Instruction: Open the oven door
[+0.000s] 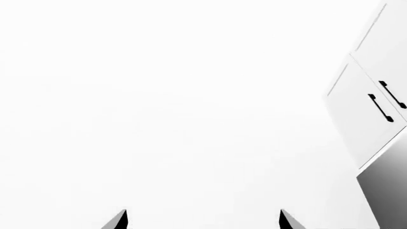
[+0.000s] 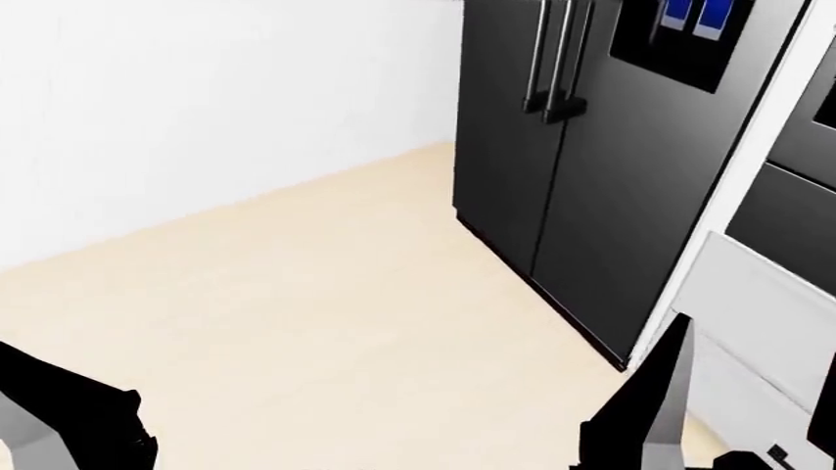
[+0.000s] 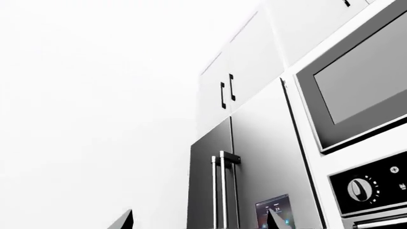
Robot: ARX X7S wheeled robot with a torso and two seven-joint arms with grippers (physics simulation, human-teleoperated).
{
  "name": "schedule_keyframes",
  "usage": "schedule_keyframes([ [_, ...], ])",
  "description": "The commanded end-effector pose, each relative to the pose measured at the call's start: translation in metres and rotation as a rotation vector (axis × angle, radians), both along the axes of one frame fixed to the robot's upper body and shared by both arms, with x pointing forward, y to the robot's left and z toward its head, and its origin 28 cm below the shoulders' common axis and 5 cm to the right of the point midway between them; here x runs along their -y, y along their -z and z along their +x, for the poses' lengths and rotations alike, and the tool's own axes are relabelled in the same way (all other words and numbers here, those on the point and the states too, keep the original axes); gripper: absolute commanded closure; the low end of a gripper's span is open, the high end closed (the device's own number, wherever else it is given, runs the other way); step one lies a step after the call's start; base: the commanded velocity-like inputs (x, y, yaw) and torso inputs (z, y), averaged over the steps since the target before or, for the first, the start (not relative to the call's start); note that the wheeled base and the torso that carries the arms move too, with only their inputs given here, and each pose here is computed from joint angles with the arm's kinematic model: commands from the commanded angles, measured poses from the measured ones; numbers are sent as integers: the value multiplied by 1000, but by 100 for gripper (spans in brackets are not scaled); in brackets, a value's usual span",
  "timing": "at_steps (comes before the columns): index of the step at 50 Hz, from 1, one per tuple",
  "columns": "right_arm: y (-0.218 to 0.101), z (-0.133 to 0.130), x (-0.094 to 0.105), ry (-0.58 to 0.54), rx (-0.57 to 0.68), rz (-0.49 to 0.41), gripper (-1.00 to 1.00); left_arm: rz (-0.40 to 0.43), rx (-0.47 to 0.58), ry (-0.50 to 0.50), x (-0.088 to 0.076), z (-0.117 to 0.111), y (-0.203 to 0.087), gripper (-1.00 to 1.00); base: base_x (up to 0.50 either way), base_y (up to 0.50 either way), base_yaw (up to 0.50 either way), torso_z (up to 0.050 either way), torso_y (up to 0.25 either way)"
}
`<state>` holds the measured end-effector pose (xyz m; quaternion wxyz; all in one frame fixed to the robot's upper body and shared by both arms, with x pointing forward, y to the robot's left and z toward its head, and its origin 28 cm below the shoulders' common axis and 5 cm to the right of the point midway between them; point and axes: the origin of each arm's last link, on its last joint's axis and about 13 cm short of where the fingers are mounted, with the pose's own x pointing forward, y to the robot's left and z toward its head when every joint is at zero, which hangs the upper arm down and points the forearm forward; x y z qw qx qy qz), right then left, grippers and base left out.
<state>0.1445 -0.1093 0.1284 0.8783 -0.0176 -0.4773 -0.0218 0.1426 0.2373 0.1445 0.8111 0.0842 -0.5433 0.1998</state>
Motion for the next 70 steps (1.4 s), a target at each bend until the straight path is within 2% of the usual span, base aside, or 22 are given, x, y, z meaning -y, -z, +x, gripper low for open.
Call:
schedule_keyframes([
  [1, -1, 1, 0, 2, 1, 0, -100, 0, 0, 0, 0, 0, 0, -100, 0, 0, 500, 0, 0],
  [24, 0, -1, -1, -12, -4, -6, -100, -2, -1, 0, 0, 0, 0, -100, -1, -3, 67, 0, 0],
  [43, 1, -2, -1, -19, -11, -11, -100, -1, -1, 1, 0, 1, 0, -100, -189, -440, 0, 0, 0],
  [70, -1, 0, 0, -25, -15, 3, -100, -2, -1, 2, 0, 0, 0, -100, 334, -427, 0, 0, 0],
])
